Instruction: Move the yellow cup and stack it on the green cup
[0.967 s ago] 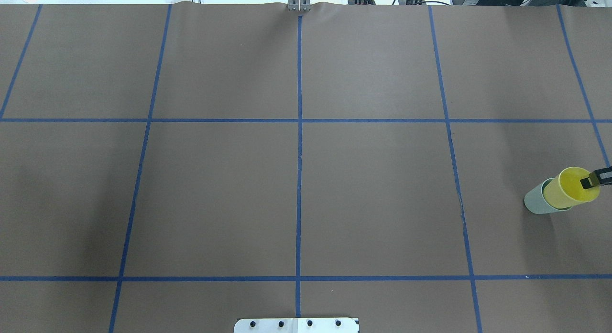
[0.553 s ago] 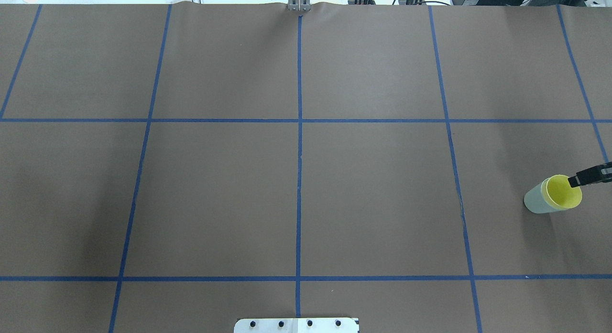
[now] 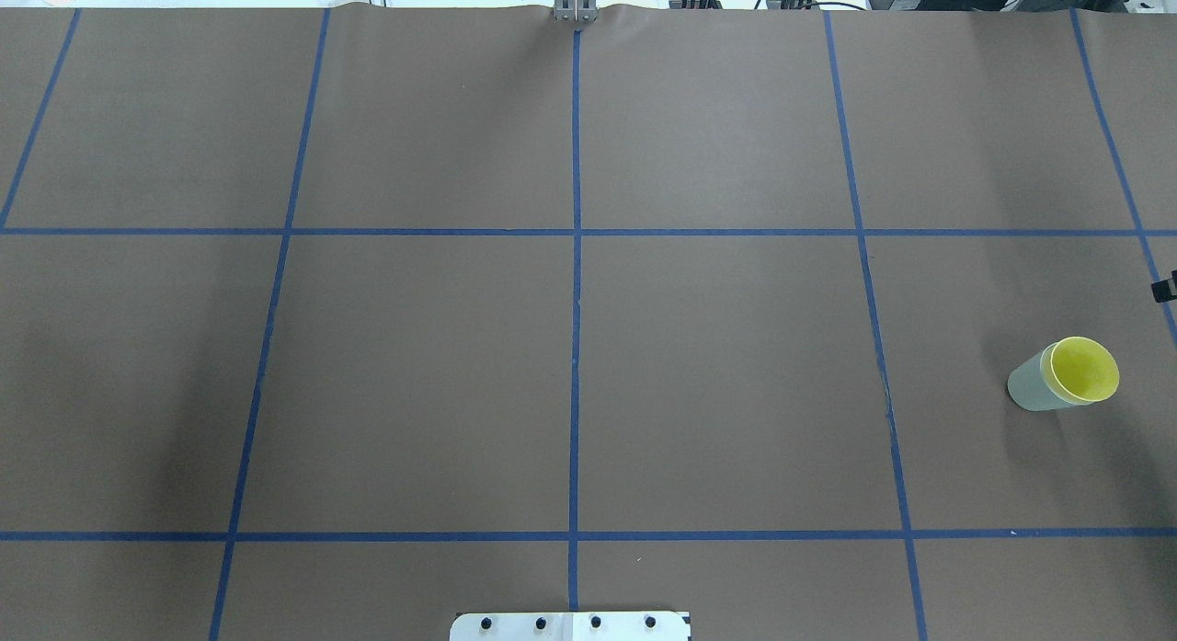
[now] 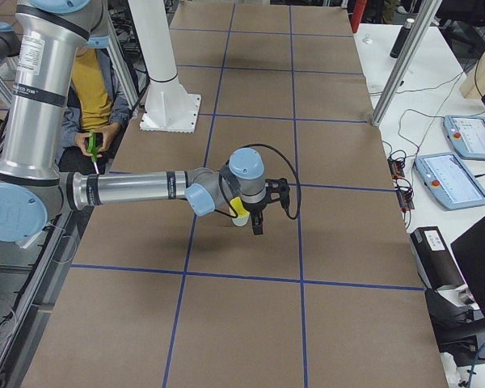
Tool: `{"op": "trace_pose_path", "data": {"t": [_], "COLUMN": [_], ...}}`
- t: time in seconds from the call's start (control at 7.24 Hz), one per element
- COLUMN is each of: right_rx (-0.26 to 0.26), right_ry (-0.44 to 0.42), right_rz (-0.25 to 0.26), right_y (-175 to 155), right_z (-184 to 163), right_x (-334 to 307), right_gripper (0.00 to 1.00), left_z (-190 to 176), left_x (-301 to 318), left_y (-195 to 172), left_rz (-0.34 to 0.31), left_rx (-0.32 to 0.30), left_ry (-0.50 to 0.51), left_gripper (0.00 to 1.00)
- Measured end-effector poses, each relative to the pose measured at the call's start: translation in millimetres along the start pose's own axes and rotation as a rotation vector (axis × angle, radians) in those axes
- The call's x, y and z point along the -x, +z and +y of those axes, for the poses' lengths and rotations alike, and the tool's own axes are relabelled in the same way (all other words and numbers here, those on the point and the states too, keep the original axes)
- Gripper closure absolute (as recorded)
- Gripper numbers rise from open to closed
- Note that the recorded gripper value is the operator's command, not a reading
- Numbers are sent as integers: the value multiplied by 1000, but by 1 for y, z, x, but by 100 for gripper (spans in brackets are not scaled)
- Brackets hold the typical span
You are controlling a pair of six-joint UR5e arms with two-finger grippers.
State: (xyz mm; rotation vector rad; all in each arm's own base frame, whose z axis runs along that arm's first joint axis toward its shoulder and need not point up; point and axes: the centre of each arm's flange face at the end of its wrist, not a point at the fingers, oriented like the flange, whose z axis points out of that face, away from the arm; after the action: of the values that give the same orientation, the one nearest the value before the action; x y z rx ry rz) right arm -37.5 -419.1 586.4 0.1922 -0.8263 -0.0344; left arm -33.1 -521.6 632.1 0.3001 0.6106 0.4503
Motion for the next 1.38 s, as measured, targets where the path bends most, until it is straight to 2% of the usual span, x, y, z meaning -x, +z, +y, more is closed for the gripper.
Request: {"op": "trace_pose_path", "data": {"t": [0.14,0.41,0.69,0.97,1.38], "right_rx": [9,68,108,137,161], "right_ry": [-17,-25,47,83,109], "right_rz": [27,66,106,139,140], "right_y": [-8,-33,-52,-50,-34], "right_z": [3,16,36,49,62], "right_x": [-36,-97,-138,-156,-174], "right_gripper": [0,0,0,0,0], "left_z": [3,15,19,24,36], "left_x": [1,1,1,-2,1], "left_y": [2,7,10,11,1], "left_rz": [2,6,16,75,123], "left_rx": [5,17,23,40,62], "left_ry": [-5,-14,-19,-48,-66], "left_gripper": [0,0,0,0,0]}}
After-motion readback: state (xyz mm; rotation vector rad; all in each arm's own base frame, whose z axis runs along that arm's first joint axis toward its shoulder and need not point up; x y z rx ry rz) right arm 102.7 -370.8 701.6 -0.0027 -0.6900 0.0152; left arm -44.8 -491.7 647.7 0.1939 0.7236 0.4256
